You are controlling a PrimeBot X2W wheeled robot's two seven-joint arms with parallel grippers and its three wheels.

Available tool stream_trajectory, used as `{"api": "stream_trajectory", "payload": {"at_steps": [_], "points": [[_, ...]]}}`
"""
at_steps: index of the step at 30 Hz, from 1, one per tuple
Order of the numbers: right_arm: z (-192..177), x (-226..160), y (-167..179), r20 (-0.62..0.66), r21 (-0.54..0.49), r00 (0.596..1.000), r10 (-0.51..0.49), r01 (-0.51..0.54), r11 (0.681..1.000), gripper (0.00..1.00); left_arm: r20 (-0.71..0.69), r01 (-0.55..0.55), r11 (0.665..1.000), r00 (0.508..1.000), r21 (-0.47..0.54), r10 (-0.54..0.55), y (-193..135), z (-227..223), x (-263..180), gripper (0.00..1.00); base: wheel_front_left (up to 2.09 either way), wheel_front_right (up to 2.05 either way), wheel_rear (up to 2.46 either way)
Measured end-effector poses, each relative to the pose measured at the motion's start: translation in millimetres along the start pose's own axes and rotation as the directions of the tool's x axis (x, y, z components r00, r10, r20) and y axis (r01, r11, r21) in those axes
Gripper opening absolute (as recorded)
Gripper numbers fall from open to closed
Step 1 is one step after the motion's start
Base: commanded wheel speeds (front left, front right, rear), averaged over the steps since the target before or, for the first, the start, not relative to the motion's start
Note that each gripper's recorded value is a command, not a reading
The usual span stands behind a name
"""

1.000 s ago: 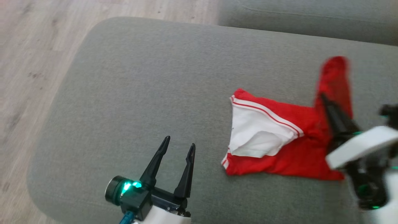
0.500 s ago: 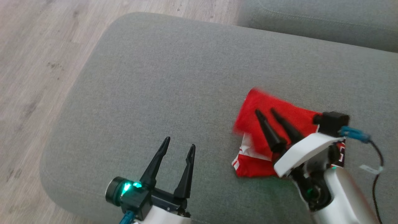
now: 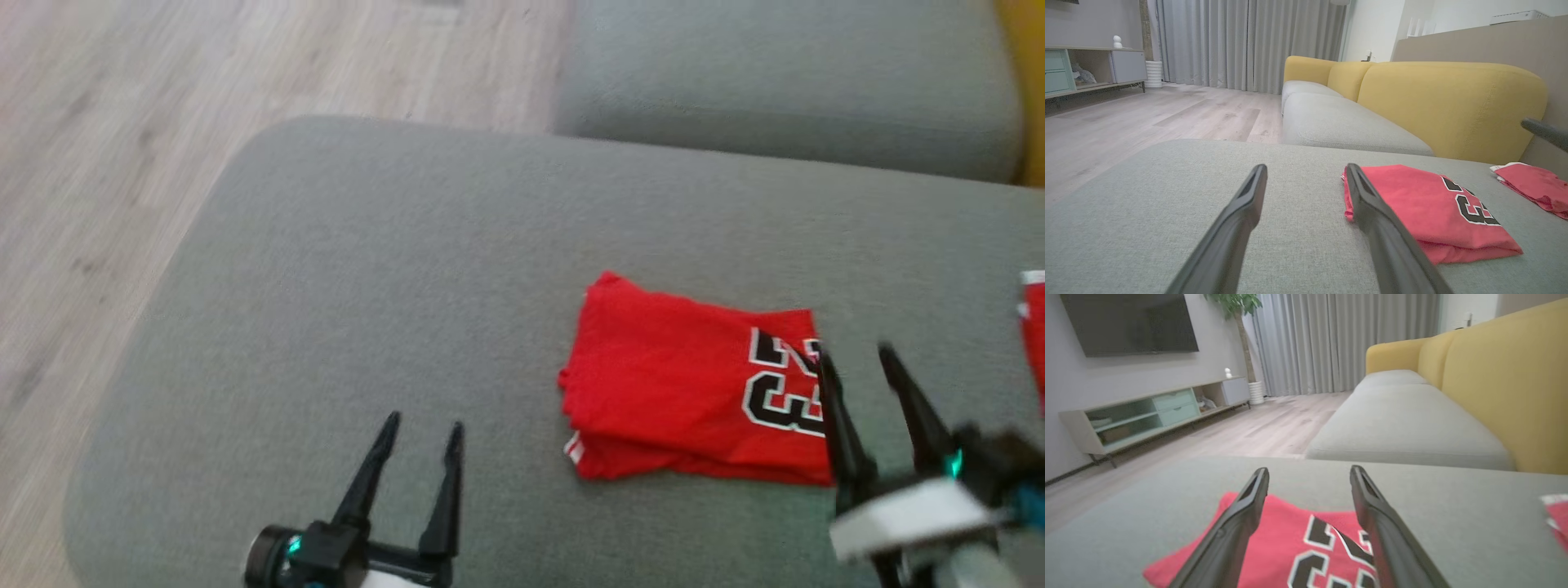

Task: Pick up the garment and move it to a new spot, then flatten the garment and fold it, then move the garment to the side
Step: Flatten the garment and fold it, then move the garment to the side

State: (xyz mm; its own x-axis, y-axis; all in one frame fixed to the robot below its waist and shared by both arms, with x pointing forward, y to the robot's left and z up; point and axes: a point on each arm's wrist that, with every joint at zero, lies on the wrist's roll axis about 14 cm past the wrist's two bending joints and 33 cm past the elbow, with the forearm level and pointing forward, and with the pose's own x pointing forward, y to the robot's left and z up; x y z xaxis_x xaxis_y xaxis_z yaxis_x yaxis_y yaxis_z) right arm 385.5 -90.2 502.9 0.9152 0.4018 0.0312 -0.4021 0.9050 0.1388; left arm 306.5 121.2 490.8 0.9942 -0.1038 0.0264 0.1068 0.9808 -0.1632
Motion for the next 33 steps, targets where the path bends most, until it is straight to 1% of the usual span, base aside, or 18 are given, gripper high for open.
{"api": "stream_trajectory", "payload": {"at_steps": [2, 4, 6, 9, 13, 18, 33], "points": [[-12.8, -21.6, -10.9, -0.024, -0.043, 0.999, -0.043, 0.042, 0.998, 1.00, -0.001, -0.021, 1.000, 1.000, 0.002, 0.021, 4.8, -0.8, -1.3, 1.00, 0.00, 0.00, 0.00], [-22.6, -39.1, -19.1, -0.045, -0.054, 0.995, -0.092, 0.090, 0.995, 1.00, -0.004, -0.041, 0.999, 0.999, 0.006, 0.041, 9.7, -2.5, -2.3, 1.00, 0.00, 0.00, 0.00], [-19.1, -50.9, -25.0, -0.022, -0.020, 0.988, -0.155, 0.154, 0.988, 1.00, -0.018, -0.057, 0.998, 0.998, 0.009, 0.057, 13.1, -7.3, -5.7, 1.00, 0.00, 0.00, 0.00], [-7.6, -62.0, -26.8, 0.023, -0.018, 0.981, -0.195, 0.195, 0.981, 1.00, -0.027, -0.071, 0.997, 0.997, 0.011, 0.071, 16.3, -11.2, -10.9, 1.00, 0.00, 0.00, 0.00], [-7.8, -76.7, -28.9, 0.028, -0.035, 0.974, -0.227, 0.228, 0.973, 1.00, -0.029, -0.059, 0.998, 0.998, 0.023, 0.059, 13.1, -12.7, -13.0, 1.00, 0.00, 0.00, 0.00], [-9.2, -81.9, -28.8, 0.027, -0.038, 0.970, -0.240, 0.241, 0.970, 1.00, -0.023, -0.046, 0.997, 0.999, 0.062, 0.047, 11.9, -11.6, -13.1, 1.00, 0.00, 0.00, 0.00], [-11.9, -86.2, -24.9, 0.023, -0.040, 0.970, -0.244, 0.245, 0.969, 1.00, -0.036, -0.061, 0.996, 0.997, 0.061, 0.063, 17.3, -16.7, -21.9, 1.00, 0.00, 0.00, 0.00]]}}
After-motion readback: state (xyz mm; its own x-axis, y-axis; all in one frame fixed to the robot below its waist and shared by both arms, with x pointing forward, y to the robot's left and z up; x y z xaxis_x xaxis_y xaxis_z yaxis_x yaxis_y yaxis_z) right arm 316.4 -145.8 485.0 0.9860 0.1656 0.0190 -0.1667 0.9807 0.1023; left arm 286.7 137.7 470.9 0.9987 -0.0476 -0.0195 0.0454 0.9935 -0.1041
